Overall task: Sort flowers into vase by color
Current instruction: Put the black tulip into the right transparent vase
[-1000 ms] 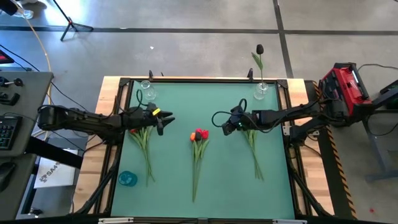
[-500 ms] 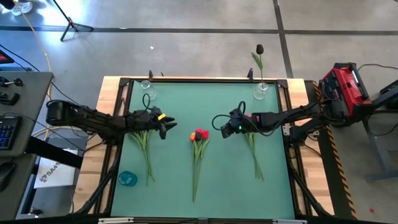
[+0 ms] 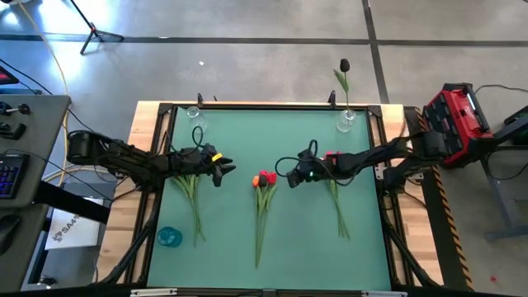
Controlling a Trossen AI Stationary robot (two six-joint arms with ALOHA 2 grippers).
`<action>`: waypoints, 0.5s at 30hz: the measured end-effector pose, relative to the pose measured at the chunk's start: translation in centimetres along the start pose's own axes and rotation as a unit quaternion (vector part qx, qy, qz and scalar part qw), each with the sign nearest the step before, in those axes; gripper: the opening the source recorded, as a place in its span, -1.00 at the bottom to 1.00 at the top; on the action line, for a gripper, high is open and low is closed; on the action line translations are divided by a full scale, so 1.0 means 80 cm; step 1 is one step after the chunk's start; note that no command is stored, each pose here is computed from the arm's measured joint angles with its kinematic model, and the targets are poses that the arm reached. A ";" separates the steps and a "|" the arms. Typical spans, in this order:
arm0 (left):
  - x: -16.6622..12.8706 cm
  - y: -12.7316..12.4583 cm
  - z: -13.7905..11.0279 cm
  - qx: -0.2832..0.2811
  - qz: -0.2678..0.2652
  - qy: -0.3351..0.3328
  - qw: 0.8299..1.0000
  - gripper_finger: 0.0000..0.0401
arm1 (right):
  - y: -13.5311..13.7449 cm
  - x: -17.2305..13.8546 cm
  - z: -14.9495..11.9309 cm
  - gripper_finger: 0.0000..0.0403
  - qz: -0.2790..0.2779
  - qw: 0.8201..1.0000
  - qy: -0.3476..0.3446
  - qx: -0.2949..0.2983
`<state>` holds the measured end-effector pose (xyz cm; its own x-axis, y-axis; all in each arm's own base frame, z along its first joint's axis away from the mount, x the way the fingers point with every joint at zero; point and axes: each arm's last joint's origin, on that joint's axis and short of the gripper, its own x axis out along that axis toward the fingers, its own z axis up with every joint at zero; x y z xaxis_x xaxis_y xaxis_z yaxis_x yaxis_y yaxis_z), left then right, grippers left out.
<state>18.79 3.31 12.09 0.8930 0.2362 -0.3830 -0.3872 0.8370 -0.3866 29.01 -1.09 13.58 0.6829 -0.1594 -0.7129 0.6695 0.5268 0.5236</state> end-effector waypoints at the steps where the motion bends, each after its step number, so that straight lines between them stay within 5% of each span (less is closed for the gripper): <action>1: 0.000 0.000 0.000 0.000 -0.004 0.002 1.000 -0.19 | 0.004 0.006 0.000 -0.34 0.019 1.000 0.005 0.000; 15: 0.007 -0.023 0.001 0.043 -0.058 0.020 0.997 -0.19 | 0.074 0.043 0.003 -0.34 0.116 0.991 0.023 -0.065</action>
<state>19.99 1.91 12.64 0.9199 0.1169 -0.3742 -0.2595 0.8970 -0.3577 35.39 1.32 14.34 0.7984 0.0159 -0.6020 0.4503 0.6479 0.6143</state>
